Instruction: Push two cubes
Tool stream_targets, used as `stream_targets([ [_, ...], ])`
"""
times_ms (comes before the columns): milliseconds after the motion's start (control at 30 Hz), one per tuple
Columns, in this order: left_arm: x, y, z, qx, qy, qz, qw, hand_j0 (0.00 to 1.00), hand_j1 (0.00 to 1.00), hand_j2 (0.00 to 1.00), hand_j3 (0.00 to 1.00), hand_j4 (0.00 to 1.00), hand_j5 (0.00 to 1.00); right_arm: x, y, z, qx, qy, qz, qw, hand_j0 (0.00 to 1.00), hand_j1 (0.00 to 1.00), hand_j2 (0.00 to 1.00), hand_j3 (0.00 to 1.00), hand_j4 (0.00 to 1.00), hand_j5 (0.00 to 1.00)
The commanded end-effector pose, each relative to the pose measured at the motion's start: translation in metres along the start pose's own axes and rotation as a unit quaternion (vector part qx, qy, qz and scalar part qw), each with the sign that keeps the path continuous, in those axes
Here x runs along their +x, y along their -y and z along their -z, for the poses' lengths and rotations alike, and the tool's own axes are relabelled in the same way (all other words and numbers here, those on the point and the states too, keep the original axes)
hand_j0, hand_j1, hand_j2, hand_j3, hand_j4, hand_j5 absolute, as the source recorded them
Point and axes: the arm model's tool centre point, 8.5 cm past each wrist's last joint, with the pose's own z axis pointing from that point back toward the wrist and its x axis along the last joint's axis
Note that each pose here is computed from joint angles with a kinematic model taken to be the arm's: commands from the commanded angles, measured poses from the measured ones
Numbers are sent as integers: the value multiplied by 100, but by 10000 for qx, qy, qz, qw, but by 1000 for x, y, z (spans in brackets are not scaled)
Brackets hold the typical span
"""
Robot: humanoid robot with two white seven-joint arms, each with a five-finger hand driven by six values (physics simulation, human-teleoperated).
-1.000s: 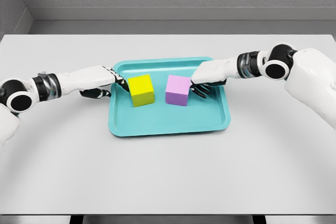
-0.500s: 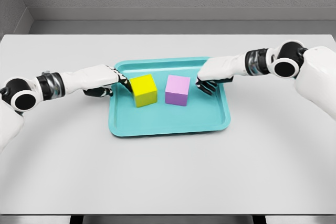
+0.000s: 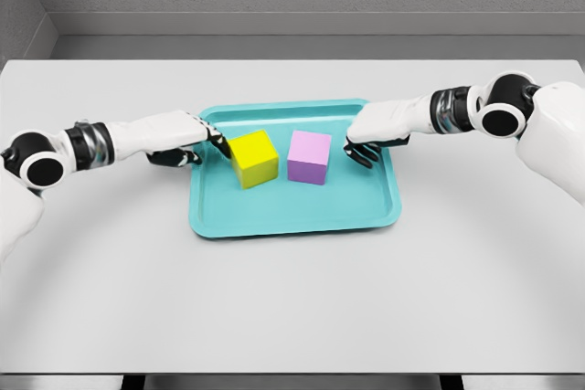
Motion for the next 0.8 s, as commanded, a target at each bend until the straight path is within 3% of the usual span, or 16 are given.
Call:
stream_targets([
  [0,-3,4,1,-15,-27,-97,9999,63,63,63,63,63,63,0,0,0,-16,1,19,10000,12,12,12,12,12,12],
  [433,-5,5,6,-46,-33,-174,9998,63,63,63,63,63,63,1,2,1,-28,16,4,10000,12,12,12,12,12,12],
  [533,-7,4,2,-48,-70,-174,9998,53,53,53,53,53,53,2,3,3,-37,35,13,10000,12,12,12,12,12,12],
  [767,-10,1,-1,-27,-110,-152,9998,53,53,53,53,53,53,5,2,9,-12,85,30,10000,12,12,12,12,12,12],
])
